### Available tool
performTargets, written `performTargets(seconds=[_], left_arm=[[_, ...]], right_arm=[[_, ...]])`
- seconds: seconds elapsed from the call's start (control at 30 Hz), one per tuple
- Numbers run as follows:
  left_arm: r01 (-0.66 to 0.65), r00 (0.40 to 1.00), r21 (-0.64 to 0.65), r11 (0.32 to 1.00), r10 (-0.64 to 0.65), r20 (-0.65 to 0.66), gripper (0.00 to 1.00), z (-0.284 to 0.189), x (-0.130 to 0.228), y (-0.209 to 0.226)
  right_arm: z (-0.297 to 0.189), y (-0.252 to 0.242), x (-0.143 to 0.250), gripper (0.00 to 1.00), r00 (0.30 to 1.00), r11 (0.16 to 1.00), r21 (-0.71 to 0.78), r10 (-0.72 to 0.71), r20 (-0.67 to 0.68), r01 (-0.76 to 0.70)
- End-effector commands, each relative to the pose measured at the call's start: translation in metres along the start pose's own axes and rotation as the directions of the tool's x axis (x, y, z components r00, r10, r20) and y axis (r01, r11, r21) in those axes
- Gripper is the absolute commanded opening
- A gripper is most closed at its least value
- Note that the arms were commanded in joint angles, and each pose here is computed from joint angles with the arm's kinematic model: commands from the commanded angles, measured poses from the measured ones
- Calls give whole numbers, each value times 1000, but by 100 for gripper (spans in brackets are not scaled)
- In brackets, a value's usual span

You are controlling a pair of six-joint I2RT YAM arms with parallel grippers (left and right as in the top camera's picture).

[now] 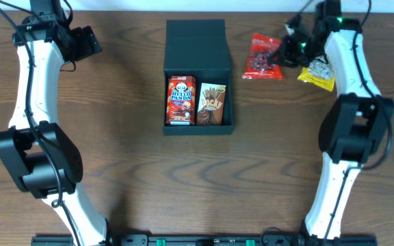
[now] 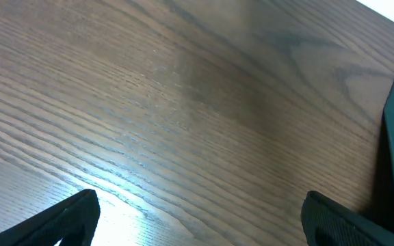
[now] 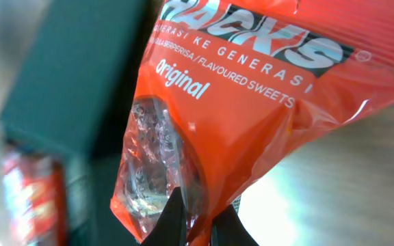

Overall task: Pack container
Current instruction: 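Carry the red Hacks bag into the black box and release it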

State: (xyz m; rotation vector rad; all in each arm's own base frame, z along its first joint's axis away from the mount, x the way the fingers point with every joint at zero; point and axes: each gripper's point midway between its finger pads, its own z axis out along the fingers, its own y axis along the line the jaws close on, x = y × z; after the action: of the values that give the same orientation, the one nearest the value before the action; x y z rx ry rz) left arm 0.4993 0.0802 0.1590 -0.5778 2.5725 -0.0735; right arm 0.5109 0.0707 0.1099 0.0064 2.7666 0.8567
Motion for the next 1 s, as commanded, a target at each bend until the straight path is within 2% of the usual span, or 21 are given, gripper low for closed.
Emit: performTargets(seconds=[0.0,0.17,0.3,0.4,0.63,0.83,0.97], left_arm=[[13,1000,-9,1000,-13,-13,95,6,3,2],[13,1000,-9,1000,-13,-14,95,6,3,2],[13,1000,-9,1000,-13,-14,95,6,3,2],[13,1000,-9,1000,-13,-14,95,6,3,2],[12,1000,-9,1000,-13,-14,95,6,3,2],[13,1000,-9,1000,-13,-14,95,6,3,2],[13,1000,-9,1000,-13,-15,95,6,3,2]], right_arm=[[-39,77,9,1,981,979,-72,-189,43,191],[-46,126,50,1,971,968,-105,-234,-55,227],[-32,144,82,2,957,967,-133,-236,-169,215],[-19,157,90,2,951,955,-209,-249,-183,210],[13,128,109,1,953,973,-194,-173,-249,126],[40,134,125,2,947,964,-246,-173,-271,106],[52,132,128,1,949,979,-183,-140,-282,90]])
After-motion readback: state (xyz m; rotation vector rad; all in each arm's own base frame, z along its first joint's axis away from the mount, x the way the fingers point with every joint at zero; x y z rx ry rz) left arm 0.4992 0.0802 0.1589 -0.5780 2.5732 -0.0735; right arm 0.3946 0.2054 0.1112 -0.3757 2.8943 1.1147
